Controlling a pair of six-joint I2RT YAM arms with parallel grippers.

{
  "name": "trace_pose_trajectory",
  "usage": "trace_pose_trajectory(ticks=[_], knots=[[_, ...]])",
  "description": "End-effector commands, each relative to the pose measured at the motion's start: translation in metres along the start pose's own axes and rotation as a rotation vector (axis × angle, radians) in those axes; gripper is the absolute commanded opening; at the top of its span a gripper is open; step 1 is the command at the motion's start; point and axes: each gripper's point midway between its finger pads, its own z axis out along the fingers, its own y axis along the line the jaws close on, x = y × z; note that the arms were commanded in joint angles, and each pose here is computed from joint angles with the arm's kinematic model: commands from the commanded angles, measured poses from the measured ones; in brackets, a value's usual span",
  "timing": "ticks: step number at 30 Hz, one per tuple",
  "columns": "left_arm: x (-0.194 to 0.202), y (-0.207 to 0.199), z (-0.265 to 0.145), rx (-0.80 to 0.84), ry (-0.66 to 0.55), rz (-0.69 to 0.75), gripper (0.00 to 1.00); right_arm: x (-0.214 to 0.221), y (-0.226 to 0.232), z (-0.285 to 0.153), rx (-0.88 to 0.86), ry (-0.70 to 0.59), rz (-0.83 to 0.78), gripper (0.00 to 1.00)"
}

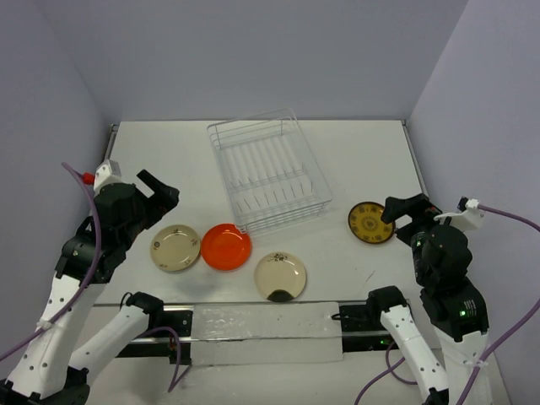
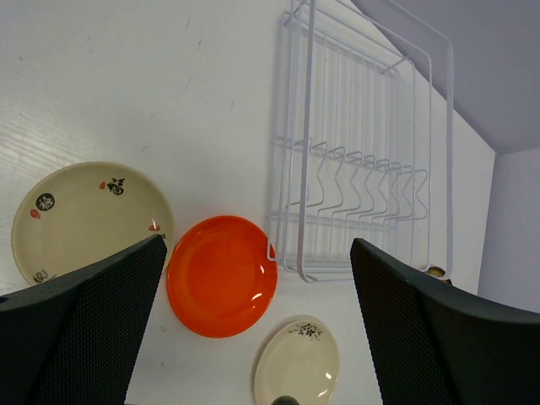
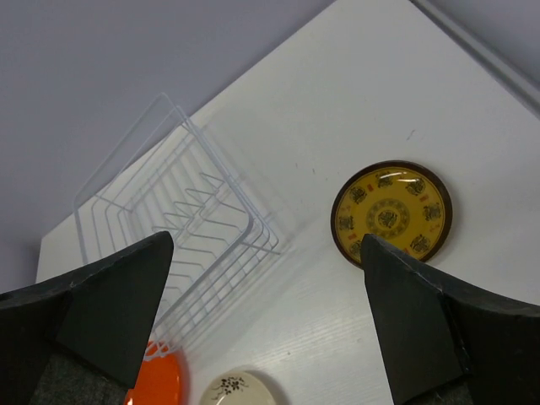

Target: Load the plates into the dish rack

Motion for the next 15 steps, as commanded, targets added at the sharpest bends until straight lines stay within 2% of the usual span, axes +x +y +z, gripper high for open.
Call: trace_pose_trajectory(ticks=[1, 8, 15], knots=[[-0.019, -0.003, -0.009, 0.011, -0.068, -0.014, 0.99, -0.004, -0.009, -0.007, 0.036, -0.003, -0.036, 1.0], [-0.011, -0.004, -0.002, 0.025, -0.05, -0.003, 0.99, 0.025, -0.007, 0.007, 0.041, 0.119, -0.072, 1.0], [0.0, 0.001, 0.01, 0.004, -0.027, 0.018, 0.99, 0.062, -0.026, 0.052, 0.237, 0.259, -0.15, 1.0]])
